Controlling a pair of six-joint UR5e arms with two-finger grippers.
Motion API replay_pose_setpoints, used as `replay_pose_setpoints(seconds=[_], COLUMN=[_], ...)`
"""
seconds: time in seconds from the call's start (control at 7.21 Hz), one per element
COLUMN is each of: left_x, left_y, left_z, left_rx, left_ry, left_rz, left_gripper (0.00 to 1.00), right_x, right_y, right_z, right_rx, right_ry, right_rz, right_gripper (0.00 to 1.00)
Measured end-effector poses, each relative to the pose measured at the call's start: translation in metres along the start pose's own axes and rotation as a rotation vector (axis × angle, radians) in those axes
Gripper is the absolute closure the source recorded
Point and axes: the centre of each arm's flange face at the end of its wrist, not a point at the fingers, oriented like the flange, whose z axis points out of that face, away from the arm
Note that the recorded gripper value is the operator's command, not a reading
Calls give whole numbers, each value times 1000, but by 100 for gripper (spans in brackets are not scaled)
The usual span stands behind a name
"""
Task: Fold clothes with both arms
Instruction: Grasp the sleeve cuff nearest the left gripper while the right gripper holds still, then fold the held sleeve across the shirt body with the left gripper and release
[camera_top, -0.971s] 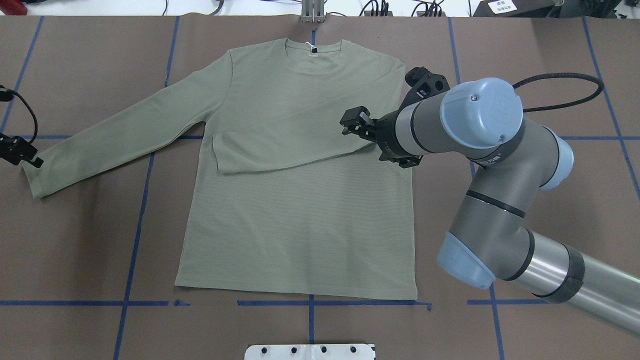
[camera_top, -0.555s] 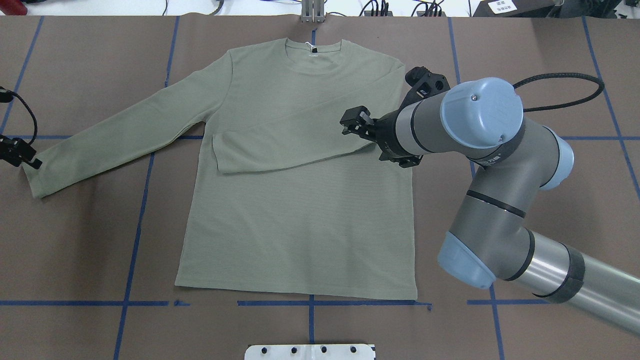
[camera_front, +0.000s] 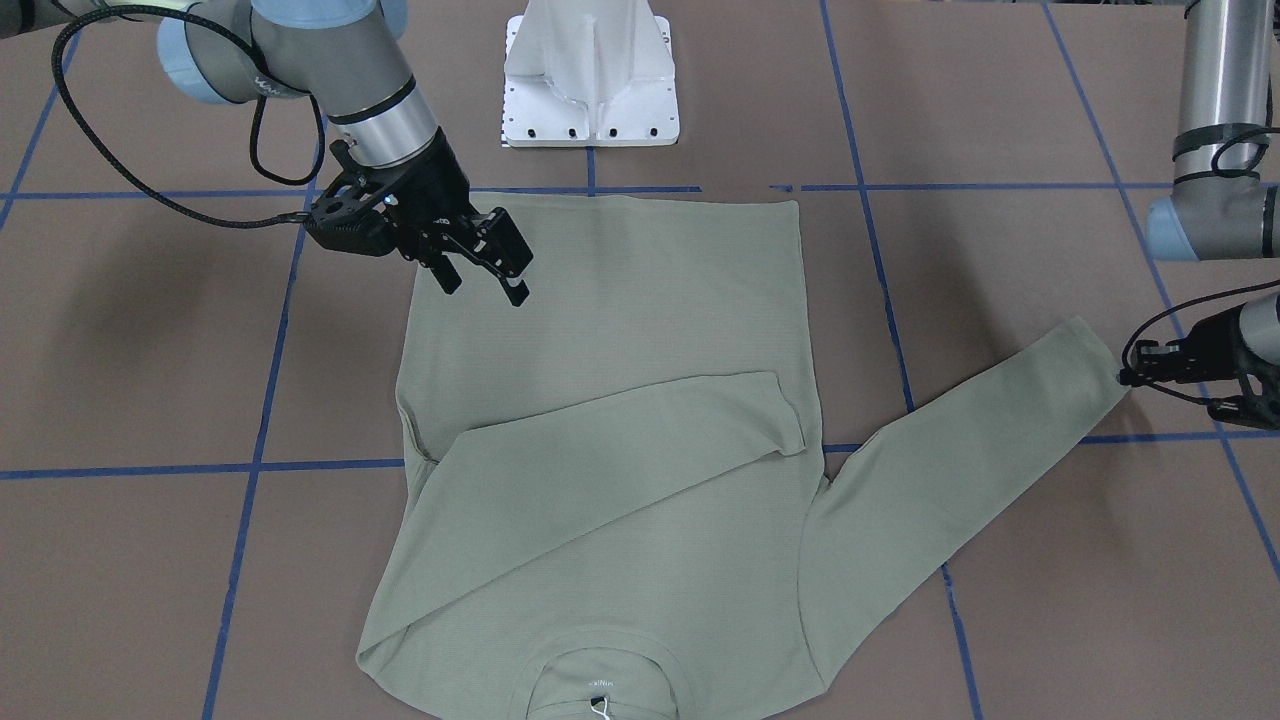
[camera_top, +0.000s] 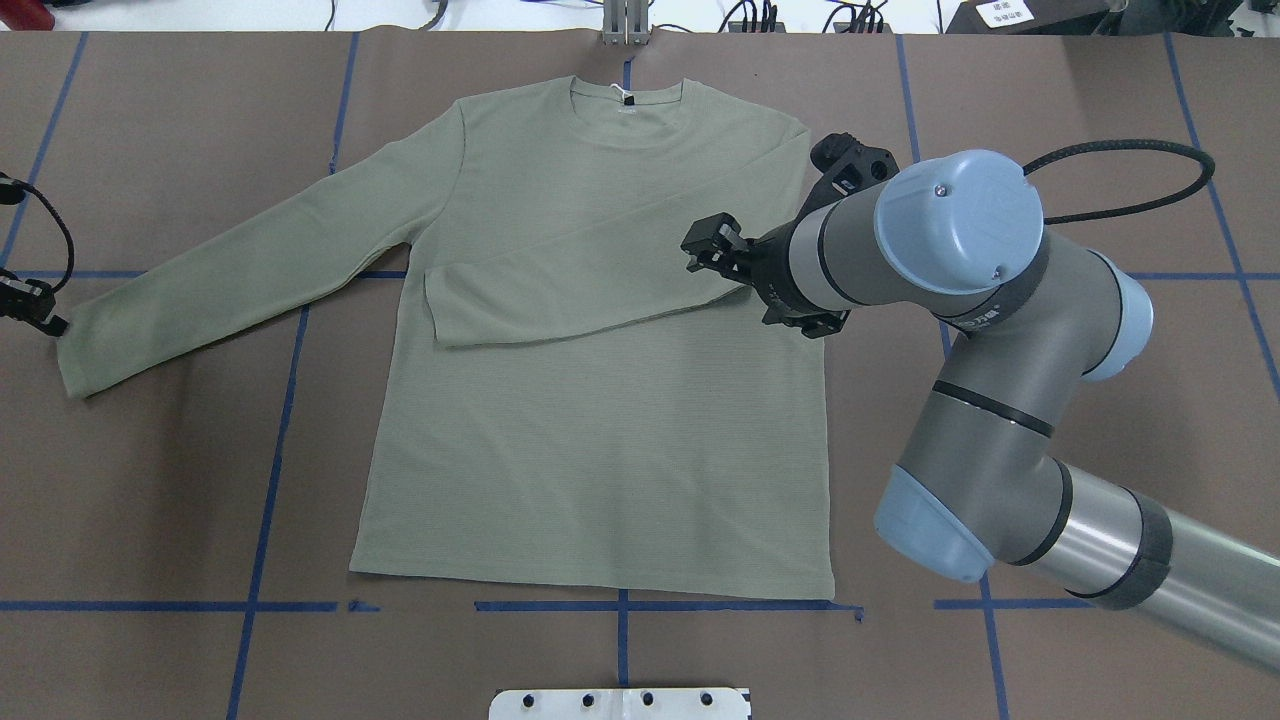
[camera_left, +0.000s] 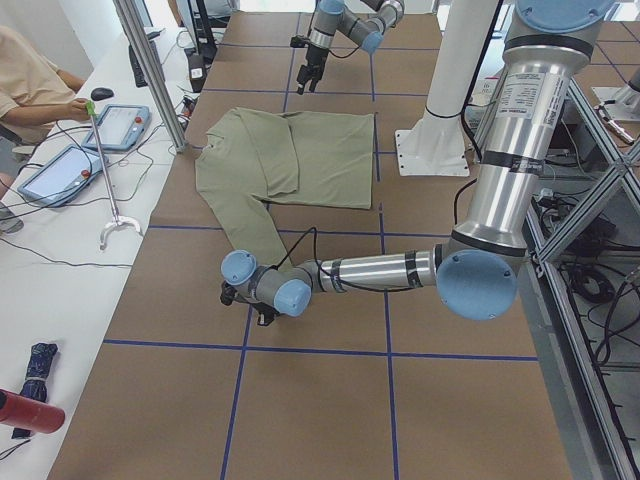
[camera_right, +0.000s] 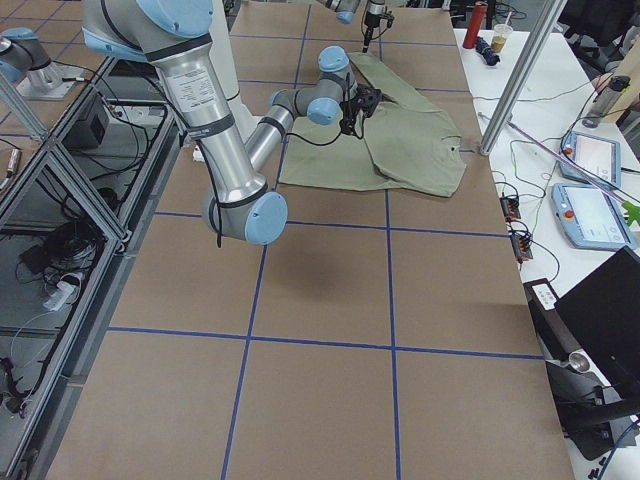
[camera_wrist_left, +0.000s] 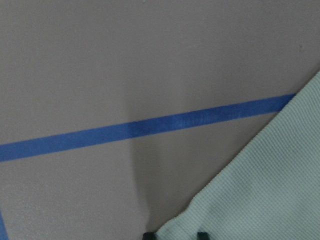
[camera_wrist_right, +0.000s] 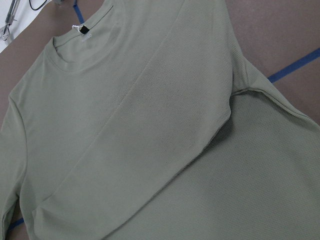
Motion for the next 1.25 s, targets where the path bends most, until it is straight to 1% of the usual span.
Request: replay_pose_setpoints(seconds=[0.14,0.28,0.42,0.56,0.69,0.83,0.97,1.11,1.25], left_x=[3,15,40,72,114,170,241,322,410], left_y=[-1,-4,-7,-10,-17,-30,-39,-47,-57], left_z=[-2,-9,-25,-46,-74,-105,-123,-127,-127], left_rx=[3,9,18,28,50,74,73,57,66], left_ry=[5,25,73,139,197,245,289,319,336], left_rz=[4,12,17,8,-23,-69,-110,-145,-182], left_gripper=[100,100,100,100,100,100,100,100,100], right_x=[0,0,0,1,5,17,37,64,96], right_y=[0,0,-1,-5,-11,-22,-39,-59,-78], right_z=[-1,-2,-4,-6,-7,-11,-19,-29,-42], right_rx=[-1,-3,-2,2,10,19,27,42,63], right_ry=[2,2,0,-1,3,14,34,60,91], right_rz=[0,0,0,-2,-13,-29,-48,-77,-122], right_gripper=[0,0,0,0,0,0,0,0,0])
